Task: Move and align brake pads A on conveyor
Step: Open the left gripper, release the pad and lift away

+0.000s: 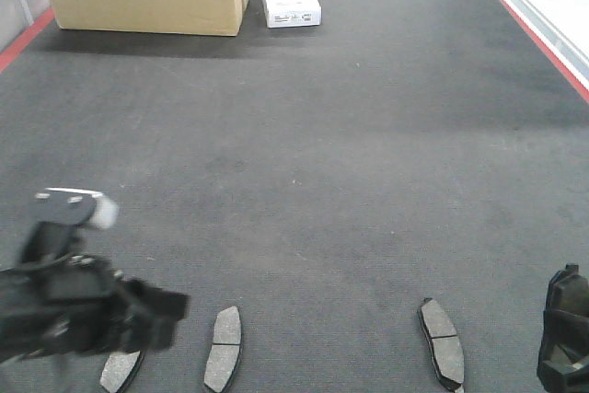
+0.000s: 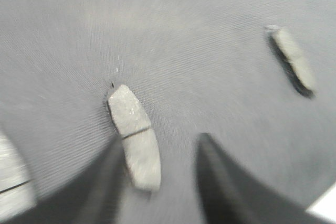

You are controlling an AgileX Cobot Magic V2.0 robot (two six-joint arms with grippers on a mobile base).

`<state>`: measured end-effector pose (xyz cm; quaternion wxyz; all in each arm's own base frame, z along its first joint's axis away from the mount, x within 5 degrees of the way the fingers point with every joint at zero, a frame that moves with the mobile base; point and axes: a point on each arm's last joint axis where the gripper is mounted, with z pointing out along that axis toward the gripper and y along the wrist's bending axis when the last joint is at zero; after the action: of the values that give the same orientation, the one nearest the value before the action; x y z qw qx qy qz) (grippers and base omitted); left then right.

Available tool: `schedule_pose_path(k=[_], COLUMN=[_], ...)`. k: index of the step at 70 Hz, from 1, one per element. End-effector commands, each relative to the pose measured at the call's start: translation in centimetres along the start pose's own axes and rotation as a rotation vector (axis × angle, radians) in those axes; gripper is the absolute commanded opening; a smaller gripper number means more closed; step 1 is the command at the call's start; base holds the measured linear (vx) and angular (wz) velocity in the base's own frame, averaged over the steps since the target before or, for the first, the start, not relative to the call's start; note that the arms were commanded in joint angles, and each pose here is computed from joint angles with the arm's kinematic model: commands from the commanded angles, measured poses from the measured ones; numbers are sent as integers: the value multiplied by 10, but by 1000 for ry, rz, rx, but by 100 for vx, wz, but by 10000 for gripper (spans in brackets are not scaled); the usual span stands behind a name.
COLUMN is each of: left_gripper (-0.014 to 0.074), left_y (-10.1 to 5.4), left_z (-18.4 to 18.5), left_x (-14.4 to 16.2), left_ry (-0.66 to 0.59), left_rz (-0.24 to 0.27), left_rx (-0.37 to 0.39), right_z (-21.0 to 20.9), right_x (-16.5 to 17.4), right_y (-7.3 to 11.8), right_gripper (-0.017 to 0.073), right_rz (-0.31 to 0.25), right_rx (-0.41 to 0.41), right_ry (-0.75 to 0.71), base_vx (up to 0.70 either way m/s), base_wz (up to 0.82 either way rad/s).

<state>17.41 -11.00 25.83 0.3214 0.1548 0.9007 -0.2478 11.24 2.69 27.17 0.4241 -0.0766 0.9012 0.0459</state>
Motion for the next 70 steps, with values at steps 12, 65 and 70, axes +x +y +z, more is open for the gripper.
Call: schedule_pose_path(k=[12,65,70], left_gripper=[-8,-6,-6], left_y=[-8,-7,-7], left_z=[-57,-169,-169], left_x=[5,62,63], left_ry=[-103,-445,-443], left_rz=[118,179,179], left_rx=[-69,-235,-235], right_z=[-6,-6,-6], right_x=[-16,-16,-16], right_y=[1,1,1], right_gripper=[125,125,125], right_rz=[-16,-16,-16], right_rx=[-6,-6,-6], right_ry=[-109,-110,-110], base_vx=[0,0,0], base_wz=[0,0,0])
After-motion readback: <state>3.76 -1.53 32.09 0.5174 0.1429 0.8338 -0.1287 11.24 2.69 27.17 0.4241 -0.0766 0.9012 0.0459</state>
